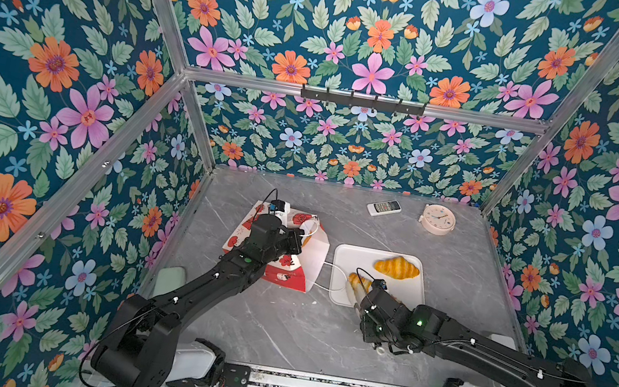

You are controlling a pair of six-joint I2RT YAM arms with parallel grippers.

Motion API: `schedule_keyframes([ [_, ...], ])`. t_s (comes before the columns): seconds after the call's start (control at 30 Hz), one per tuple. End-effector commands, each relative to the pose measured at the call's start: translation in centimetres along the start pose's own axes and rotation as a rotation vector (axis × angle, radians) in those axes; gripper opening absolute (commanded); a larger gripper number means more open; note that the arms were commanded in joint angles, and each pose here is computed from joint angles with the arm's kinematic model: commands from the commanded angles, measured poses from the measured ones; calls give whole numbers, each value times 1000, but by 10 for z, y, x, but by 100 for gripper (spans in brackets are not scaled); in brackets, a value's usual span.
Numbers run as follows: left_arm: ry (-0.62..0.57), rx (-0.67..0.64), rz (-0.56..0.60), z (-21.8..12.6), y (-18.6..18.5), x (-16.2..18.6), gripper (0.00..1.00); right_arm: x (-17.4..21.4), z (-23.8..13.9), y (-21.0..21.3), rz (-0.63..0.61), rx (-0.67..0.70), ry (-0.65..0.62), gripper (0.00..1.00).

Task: Take the fake bread out of the paper bag

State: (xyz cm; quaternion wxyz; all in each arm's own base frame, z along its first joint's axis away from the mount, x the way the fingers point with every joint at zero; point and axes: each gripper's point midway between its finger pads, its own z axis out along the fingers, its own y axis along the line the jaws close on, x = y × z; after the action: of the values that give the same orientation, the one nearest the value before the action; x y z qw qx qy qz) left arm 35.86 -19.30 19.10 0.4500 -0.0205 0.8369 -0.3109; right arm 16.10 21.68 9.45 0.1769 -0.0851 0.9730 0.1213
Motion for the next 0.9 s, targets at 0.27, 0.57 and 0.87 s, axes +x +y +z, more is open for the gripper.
schedule_keyframes([
  [0.27,-18,10,2,2,-2,-5,0,4,-18,-46,42,86,-17,38],
  [0.57,-20,10,1,2,-2,-5,0,-9,-27,-28,25,-20,-72,40],
  [0.87,-21,5,2,2,-1,-5,0,2,-57,-48,165,-44,-127,41],
])
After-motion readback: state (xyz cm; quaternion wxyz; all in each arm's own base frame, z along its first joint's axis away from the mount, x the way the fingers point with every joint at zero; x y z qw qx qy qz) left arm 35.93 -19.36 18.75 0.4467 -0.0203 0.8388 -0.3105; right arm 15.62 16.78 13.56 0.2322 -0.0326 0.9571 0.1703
